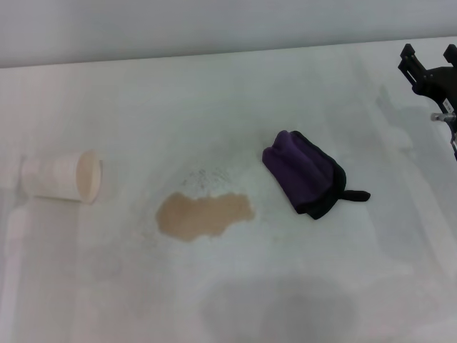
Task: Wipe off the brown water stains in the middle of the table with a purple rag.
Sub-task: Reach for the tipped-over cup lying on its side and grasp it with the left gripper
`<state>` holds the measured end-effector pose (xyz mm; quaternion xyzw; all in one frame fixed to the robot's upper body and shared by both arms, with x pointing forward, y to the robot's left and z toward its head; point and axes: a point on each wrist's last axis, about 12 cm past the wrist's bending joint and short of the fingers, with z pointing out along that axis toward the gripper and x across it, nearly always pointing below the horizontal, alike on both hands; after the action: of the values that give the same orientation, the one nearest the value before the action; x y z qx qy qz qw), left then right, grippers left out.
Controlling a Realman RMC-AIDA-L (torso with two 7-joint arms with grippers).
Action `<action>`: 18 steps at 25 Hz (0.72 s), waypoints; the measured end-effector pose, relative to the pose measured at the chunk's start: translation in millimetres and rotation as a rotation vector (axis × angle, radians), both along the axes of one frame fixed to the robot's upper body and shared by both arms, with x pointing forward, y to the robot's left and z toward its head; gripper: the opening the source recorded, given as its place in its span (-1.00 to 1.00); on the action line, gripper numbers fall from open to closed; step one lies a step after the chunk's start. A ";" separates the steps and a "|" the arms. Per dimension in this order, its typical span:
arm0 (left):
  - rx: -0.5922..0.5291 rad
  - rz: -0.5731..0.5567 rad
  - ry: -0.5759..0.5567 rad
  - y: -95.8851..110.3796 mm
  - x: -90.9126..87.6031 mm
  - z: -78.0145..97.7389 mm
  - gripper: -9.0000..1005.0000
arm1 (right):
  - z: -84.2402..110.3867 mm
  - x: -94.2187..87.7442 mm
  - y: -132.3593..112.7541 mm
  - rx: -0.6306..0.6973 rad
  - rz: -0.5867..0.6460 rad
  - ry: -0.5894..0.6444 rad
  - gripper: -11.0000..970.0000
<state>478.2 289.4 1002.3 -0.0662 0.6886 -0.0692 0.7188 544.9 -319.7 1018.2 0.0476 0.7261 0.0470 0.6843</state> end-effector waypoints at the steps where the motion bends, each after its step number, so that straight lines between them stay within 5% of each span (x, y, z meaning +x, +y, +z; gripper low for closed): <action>1: 0.000 0.000 0.000 0.0 -0.1 0.0 0.78 | 0.2 0.6 0.3 0.001 0.000 0.001 0.77; 18: -0.006 -0.003 -0.030 -1.5 -1.2 3.3 0.77 | 0.5 2.0 1.5 0.004 0.001 0.002 0.77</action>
<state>477.0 287.9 1005.5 -0.0663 0.6776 -0.0734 0.7287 546.9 -318.1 1018.7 0.0488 0.7266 0.0486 0.6836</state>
